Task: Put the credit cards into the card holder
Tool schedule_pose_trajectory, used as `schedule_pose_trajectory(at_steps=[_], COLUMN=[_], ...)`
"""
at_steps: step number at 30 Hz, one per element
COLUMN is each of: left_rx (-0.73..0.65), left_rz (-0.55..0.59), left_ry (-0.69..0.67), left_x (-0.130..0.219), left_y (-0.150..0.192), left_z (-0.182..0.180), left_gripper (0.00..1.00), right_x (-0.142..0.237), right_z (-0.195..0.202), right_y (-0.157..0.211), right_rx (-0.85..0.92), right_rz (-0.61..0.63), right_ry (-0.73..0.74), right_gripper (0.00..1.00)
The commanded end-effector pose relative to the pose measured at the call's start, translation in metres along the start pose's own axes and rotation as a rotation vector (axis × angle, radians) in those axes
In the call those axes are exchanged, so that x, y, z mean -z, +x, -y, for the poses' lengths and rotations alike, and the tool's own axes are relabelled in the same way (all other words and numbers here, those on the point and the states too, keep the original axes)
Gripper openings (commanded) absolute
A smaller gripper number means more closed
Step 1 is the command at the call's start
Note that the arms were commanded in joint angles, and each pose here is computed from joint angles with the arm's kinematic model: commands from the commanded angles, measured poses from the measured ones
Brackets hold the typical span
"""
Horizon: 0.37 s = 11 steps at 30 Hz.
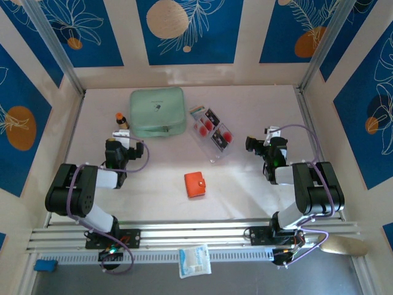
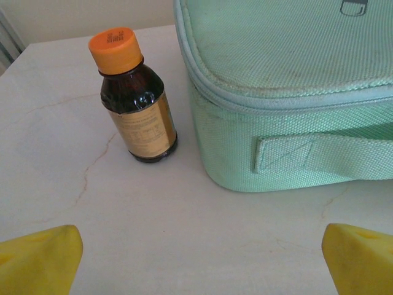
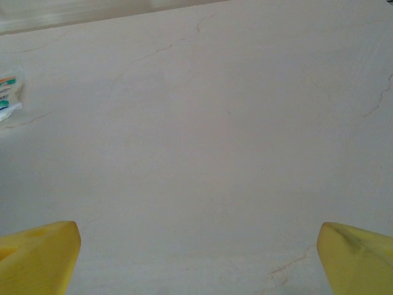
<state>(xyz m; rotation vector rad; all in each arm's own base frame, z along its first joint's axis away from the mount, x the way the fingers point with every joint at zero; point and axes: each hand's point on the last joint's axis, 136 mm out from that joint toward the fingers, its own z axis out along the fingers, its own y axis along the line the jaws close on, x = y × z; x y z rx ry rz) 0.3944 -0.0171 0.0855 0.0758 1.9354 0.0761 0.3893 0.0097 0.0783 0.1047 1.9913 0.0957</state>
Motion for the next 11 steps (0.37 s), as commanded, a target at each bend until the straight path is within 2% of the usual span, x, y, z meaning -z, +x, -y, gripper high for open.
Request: schedule_pose_trajectory(at_steps=[1, 11], left_rx=[0.000, -0.001], left_rz=[0.034, 0.034], left_ry=[0.016, 0.017], left_x=[0.0008, 0.0010], left_y=[-0.0063, -0.0063], left_z=[0.0006, 0.0011], left_gripper=[1.00, 1.00], right_x=[-0.0002, 0.0009], right_z=[-0.0040, -0.0033], right_y=[-0.0170, -0.0165], right_rx=[0.027, 0.020], right_rz=[0.057, 0.058], right_ry=[-0.007, -0.019], right_gripper=[0.99, 0.99])
